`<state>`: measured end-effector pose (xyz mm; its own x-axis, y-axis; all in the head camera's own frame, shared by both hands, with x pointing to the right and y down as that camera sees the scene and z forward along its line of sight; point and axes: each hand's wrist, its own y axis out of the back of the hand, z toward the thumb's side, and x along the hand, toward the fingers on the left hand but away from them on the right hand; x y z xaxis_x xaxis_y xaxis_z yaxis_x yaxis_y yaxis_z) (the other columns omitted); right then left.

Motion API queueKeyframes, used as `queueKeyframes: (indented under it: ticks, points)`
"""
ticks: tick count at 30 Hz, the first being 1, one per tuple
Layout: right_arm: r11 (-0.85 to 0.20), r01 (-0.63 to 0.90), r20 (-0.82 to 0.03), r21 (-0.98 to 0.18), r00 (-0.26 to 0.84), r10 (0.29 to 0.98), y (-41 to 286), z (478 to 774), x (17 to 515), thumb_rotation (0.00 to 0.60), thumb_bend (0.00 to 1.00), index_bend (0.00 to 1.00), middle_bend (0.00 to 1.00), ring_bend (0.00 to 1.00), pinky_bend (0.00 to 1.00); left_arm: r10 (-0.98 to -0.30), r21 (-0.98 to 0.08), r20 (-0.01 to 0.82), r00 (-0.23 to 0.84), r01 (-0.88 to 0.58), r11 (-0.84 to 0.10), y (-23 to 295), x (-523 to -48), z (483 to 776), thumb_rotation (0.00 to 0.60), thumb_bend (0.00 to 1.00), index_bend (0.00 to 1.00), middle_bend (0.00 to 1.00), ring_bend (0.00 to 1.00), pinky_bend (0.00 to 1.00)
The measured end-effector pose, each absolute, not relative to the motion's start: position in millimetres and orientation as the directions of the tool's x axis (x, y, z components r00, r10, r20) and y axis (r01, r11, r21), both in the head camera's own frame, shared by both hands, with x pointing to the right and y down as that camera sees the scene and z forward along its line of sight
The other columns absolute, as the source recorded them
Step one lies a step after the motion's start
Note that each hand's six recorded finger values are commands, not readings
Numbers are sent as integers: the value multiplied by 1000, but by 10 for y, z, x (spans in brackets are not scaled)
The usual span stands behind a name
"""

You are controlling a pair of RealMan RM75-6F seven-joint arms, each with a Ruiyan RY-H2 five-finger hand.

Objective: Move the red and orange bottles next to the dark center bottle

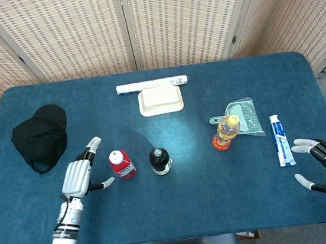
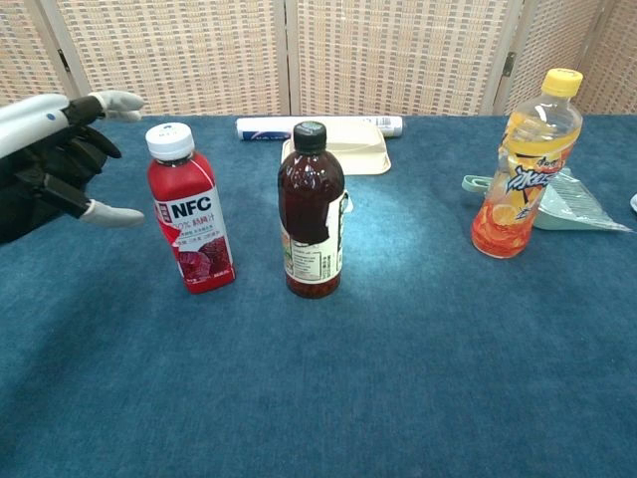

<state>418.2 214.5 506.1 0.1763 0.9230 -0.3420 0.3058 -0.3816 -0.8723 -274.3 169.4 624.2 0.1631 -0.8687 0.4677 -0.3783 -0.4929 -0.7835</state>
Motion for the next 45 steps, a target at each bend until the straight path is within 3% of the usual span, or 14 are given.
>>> queueKeyframes:
  ticks: [12, 20, 38, 45]
  points:
    - [-359, 360, -341, -861, 114, 933, 2048, 5160, 4320, 600, 199, 329, 264, 209, 411, -893, -886, 432, 127, -126, -447, 2172, -3572, 5902, 600, 36, 31, 54, 127, 218]
    - [-327, 406, -331, -853, 62, 941, 1940, 5336, 4379, 600, 126, 238, 192, 157, 344, -886, -898, 432, 166, -6, -439, 2493, -3946, 5824, 600, 36, 32, 34, 75, 194]
    - [-310, 483, -329, -819, 48, 943, 1570, 5820, 4188, 600, 50, 196, 160, 135, 332, -899, -915, 376, 225, -67, -399, 2725, -4288, 5635, 600, 36, 86, 33, 74, 194]
    - [-349, 516, -367, -782, 71, 927, 1405, 6049, 4014, 600, 0, 137, 95, 57, 183, -907, -917, 362, 215, -91, -388, 2731, -4322, 5561, 600, 37, 86, 33, 74, 194]
